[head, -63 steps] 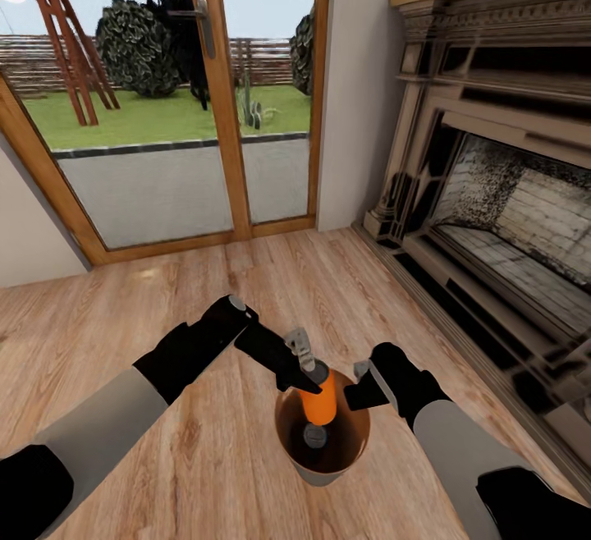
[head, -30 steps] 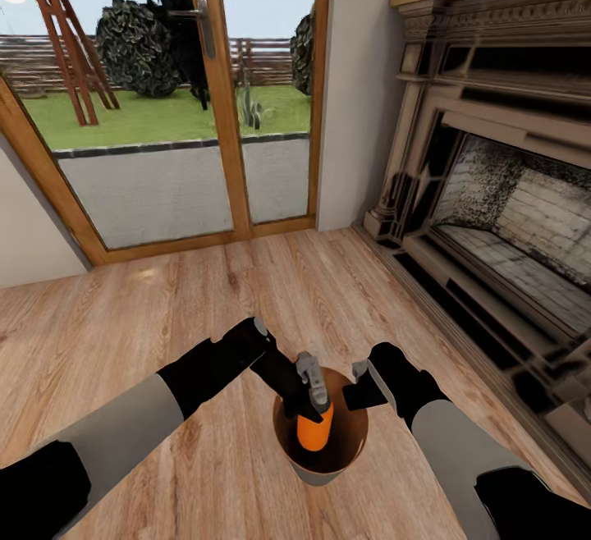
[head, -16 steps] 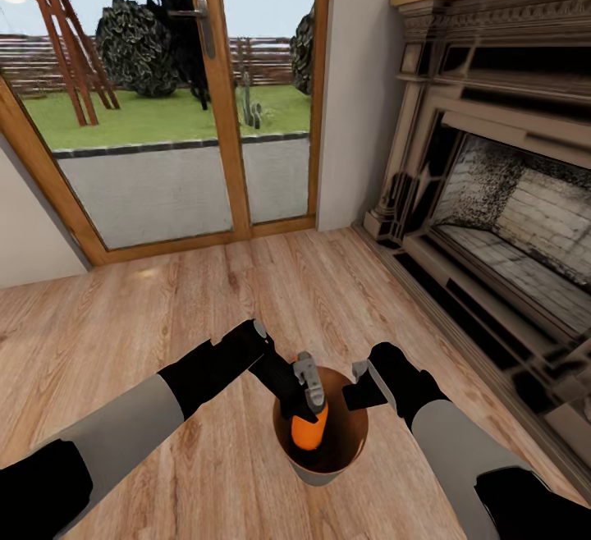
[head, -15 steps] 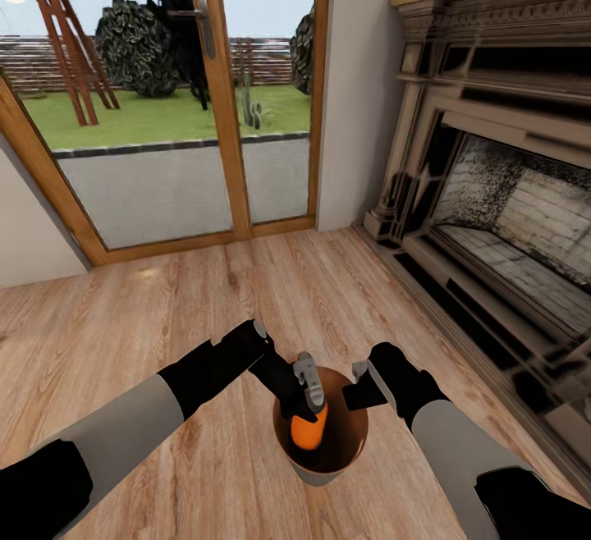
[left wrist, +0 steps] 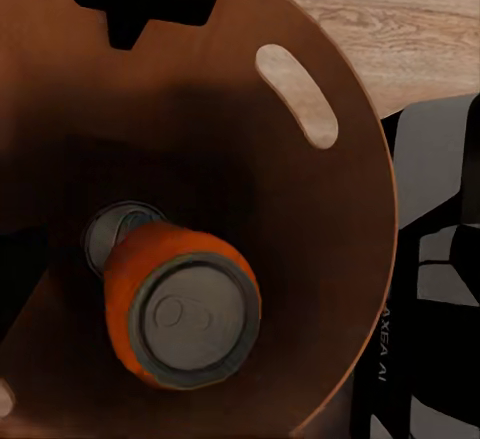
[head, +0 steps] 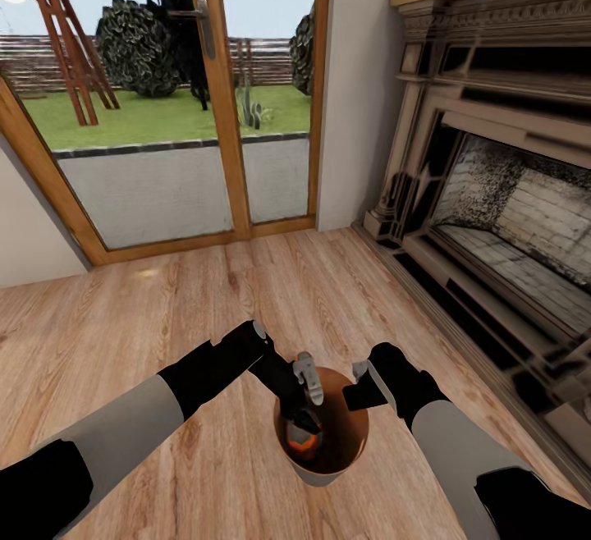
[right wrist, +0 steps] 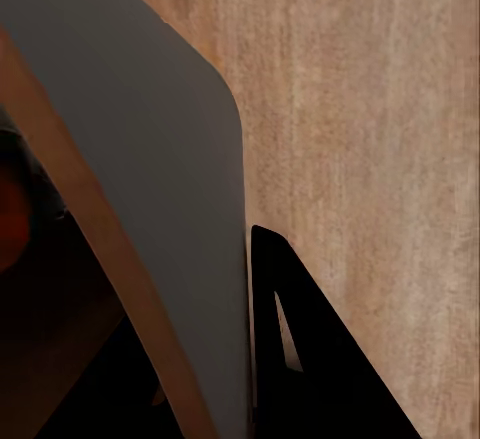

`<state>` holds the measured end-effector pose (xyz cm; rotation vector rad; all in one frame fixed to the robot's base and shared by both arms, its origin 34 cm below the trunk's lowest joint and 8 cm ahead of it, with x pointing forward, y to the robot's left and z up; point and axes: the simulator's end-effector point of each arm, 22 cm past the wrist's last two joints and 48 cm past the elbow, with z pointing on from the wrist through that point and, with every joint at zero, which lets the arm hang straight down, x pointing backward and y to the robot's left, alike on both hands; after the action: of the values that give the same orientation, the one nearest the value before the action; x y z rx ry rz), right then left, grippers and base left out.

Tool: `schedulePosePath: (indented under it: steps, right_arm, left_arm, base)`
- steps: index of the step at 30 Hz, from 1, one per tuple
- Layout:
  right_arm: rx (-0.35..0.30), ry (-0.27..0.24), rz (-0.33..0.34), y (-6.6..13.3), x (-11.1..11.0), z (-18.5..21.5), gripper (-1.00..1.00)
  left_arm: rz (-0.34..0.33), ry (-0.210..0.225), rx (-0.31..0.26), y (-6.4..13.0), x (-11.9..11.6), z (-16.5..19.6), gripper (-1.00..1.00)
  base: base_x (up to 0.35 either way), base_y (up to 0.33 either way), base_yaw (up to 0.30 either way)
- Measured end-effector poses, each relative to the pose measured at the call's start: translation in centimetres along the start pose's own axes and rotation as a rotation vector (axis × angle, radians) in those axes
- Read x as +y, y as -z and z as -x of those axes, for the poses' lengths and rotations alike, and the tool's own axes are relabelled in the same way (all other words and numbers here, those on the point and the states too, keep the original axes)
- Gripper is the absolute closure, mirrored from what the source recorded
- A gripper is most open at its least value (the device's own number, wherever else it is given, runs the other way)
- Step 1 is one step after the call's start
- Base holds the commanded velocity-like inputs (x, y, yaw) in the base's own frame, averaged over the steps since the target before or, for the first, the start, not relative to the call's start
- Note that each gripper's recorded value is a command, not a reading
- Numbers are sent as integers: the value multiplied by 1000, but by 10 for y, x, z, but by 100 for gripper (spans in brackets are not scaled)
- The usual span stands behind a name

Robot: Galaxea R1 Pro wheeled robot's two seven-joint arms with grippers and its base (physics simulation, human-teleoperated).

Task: Put the three can of soda from the living room inside the tash can in the kitchen.

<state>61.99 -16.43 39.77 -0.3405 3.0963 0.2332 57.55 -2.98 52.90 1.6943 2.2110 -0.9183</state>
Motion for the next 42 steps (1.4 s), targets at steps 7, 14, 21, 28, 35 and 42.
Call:
schedulePosePath:
  steps: [7,14,21,28,35,42]
  right_arm:
    - [-1,-6,9,0,2,0,100]
    - [-1,-6,7,0,1,0,100]
    - [-1,-8,-1,0,-4,0,100]
    - [-1,-12,-4,1,-8,-1,100]
    - [0,-15,-3,0,-9,-2,100]
    - [1,-50,-46,4,-48,-8,100]
  left_arm:
    - [0,0,-1,0,0,0,-100]
    - [-2,0,-4,1,0,0,-100]
    - [-16,-21,-31,5,-2,3,-100]
    - [-124,-43,-111,14,-23,-7,-100]
    - [-111,60,-530,149,22,-6,-100]
    - [94,308,-880,226,98,-105,-100]
  base:
    - [0,0,0]
    - [0,0,0]
    - [0,0,0]
    - [0,0,0]
    - [0,0,0]
    - [0,0,0]
